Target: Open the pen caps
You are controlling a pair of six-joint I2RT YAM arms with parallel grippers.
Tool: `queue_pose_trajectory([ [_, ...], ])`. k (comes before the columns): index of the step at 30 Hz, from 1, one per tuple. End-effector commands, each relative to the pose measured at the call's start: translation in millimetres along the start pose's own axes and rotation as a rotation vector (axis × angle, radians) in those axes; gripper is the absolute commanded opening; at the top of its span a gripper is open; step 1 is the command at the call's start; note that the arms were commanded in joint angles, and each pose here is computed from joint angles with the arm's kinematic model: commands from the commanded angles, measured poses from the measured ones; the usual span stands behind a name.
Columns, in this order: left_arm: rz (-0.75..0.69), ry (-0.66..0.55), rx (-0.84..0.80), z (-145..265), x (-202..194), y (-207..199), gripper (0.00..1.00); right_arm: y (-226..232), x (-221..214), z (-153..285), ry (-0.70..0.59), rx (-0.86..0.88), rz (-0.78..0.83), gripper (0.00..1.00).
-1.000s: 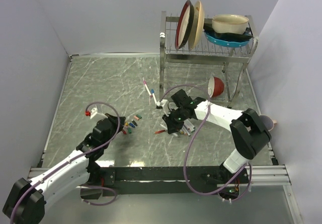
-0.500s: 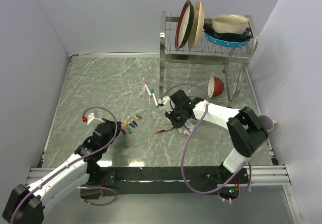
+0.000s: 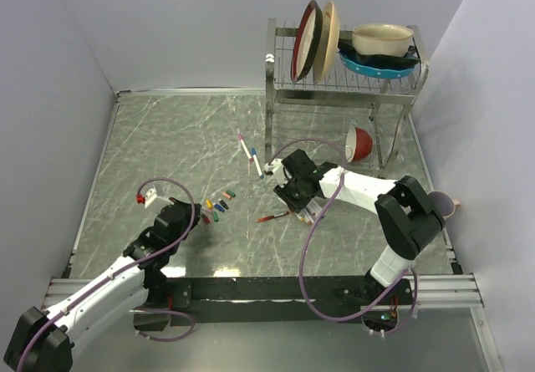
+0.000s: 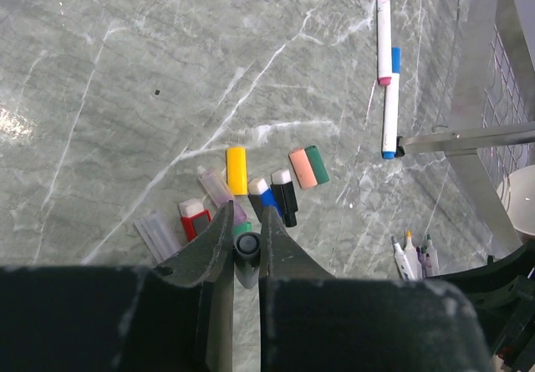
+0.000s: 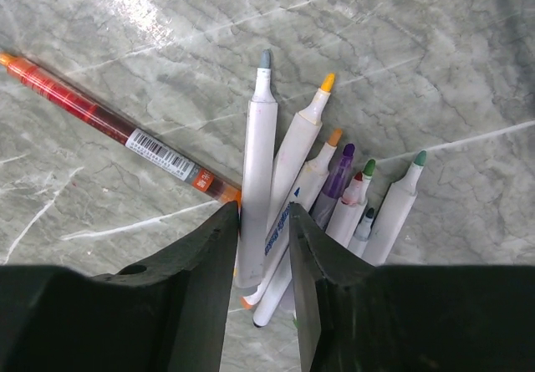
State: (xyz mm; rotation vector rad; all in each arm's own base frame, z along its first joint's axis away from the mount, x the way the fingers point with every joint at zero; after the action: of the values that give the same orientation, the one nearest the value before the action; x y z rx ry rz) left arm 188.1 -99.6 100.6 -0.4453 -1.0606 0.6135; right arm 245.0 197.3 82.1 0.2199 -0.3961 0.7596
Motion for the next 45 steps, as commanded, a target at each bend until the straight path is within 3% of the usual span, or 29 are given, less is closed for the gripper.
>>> queue_pose_trajectory([
  [1,0.005,-0.023,-0.003,0,6,-3,0.15,-1,20,10,-0.079,-0.017,0.005,0.39],
  [15,-0.062,0.001,0.079,-21,10,-17,0.26,21,30,60,-0.208,0.236,0.141,0.43],
  [24,-0.117,0.044,0.172,-37,14,-22,0.34,17,32,74,-0.254,0.247,0.142,0.44],
  [27,-0.124,0.039,0.142,-37,20,-31,0.41,17,34,81,-0.281,0.252,0.151,0.44],
  [29,-0.158,0.04,0.083,-37,25,-44,0.53,17,33,85,-0.295,0.262,0.158,0.44],
  [30,-0.188,0.047,0.008,-37,28,-57,0.66,18,34,90,-0.315,0.264,0.171,0.44],
  [33,-0.249,0.076,-0.164,-39,31,-88,0.84,17,35,99,-0.353,0.266,0.183,0.44],
  [39,-0.268,0.15,-0.125,-90,42,-127,0.93,12,35,112,-0.401,0.269,0.181,0.44],
  [40,-0.283,0.238,-0.052,-109,26,-116,0.93,12,35,113,-0.406,0.271,0.182,0.44],
  [42,-0.269,0.258,-0.013,-133,37,-142,0.93,11,35,117,-0.421,0.265,0.181,0.44],
  [43,-0.309,0.365,0.12,-149,15,-121,0.93,10,35,118,-0.426,0.268,0.179,0.44],
  [45,-0.296,0.334,0.163,-174,31,-148,0.91,10,34,120,-0.433,0.267,0.182,0.44],
])
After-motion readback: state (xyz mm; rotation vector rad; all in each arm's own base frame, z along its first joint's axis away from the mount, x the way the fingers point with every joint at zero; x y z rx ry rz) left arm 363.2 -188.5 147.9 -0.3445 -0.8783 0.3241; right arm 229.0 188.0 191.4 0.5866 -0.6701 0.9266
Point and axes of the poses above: each gripper's point midway between its finger pads, its own z axis back along the fingers, its own y axis along the line the jaws close on, x = y × z, the point moved 6 cm from there along z, back along the fingers, and after that the axes turned 7 degrees about -z, right-handed, at the moved point
